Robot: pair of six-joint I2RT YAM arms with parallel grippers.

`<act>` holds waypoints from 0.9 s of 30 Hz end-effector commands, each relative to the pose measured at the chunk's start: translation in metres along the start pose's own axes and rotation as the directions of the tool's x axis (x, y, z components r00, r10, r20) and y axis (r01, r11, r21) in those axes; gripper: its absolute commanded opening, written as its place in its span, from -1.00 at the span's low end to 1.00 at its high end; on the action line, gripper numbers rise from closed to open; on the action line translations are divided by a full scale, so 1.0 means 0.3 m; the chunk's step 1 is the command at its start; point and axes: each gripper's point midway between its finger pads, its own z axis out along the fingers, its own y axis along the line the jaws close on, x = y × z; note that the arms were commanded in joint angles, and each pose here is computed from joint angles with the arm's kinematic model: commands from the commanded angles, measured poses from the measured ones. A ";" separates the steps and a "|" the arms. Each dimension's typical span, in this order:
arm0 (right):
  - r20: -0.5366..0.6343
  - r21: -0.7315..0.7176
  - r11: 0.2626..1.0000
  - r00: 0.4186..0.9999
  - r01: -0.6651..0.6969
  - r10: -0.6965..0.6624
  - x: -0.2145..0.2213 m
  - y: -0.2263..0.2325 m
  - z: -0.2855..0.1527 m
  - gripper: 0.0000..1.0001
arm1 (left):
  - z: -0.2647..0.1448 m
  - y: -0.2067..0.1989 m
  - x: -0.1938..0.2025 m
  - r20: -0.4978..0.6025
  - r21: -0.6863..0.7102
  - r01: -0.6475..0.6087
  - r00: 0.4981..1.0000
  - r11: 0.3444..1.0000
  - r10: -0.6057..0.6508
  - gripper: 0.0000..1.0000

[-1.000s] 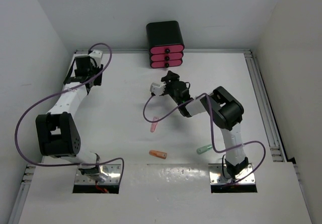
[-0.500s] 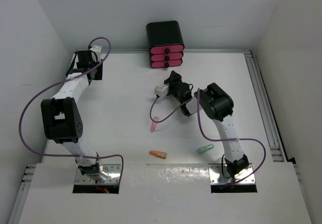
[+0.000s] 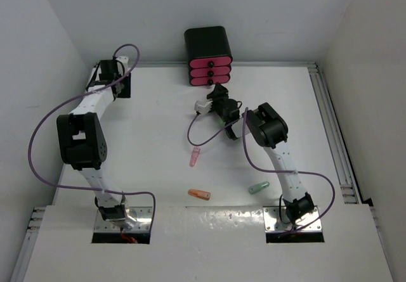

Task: Sort the stationery into containers
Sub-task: Open the drawer in the storage box.

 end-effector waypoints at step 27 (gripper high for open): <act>0.074 -0.057 0.983 0.981 -0.173 0.177 -0.055 0.044 0.119 -0.04 | 0.040 0.008 -0.065 0.018 0.022 0.042 0.999 0.999 -0.042 -0.20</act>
